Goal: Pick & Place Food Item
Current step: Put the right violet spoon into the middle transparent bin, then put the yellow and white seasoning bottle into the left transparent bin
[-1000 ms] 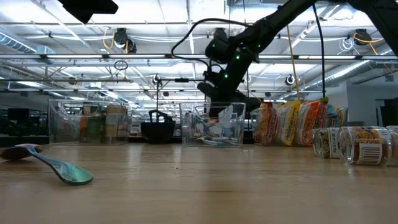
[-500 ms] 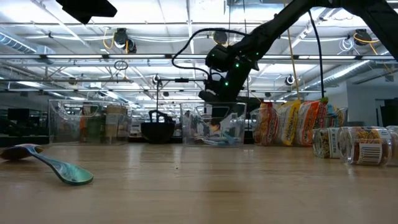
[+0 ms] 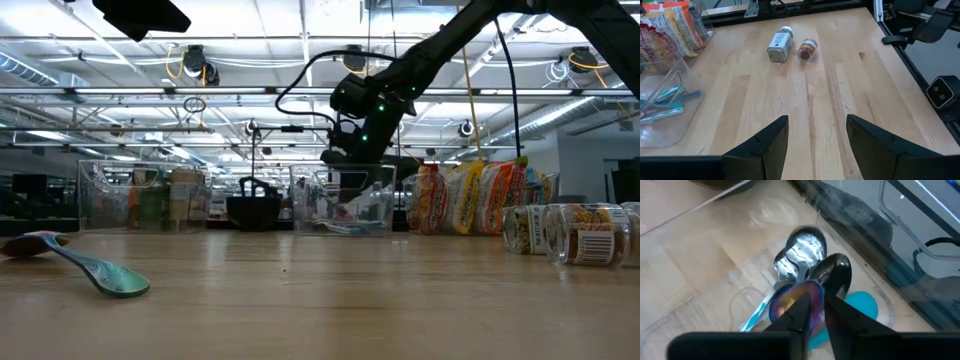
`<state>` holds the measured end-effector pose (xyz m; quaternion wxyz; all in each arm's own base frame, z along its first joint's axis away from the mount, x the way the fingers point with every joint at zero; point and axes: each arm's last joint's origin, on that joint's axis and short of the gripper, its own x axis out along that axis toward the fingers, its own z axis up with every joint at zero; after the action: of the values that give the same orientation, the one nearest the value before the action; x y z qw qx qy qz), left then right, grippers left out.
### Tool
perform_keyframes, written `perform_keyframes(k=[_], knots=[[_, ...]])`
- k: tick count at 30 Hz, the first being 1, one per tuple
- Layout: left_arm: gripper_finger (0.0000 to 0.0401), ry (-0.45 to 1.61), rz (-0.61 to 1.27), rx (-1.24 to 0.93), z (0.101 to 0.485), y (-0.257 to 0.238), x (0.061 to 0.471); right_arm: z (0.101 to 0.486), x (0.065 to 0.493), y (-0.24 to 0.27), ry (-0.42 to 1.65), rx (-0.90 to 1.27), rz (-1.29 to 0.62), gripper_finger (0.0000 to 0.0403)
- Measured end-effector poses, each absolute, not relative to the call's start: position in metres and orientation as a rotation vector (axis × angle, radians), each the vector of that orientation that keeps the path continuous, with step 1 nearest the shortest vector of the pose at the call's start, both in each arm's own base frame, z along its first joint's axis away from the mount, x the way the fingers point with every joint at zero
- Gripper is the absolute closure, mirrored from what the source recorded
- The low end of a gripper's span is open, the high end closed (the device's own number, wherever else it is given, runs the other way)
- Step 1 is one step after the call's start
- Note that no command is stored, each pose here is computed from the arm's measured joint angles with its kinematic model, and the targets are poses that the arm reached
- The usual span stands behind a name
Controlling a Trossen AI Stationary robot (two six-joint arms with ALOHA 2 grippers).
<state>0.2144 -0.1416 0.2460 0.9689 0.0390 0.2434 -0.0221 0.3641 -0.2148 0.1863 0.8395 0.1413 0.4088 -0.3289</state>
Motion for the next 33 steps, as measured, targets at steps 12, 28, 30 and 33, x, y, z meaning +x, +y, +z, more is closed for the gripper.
perform_keyframes(k=[12,28,30,33], knots=[[0.0192,0.5,0.03,0.102,0.245,-0.132,0.219,0.242,0.36,-0.194,0.758,0.104,-0.598,0.0291],[0.0192,0.49,0.126,0.211,0.246,-0.108,0.232,0.294,0.316,-0.016,0.412,-0.122,-0.022,0.0286],[0.0192,0.489,0.139,0.235,0.247,-0.103,0.235,0.282,0.307,0.011,0.274,-0.12,0.051,0.0286],[0.0192,0.481,0.155,0.286,0.249,-0.095,0.239,0.263,0.29,0.044,0.071,-0.154,0.106,0.0286]])
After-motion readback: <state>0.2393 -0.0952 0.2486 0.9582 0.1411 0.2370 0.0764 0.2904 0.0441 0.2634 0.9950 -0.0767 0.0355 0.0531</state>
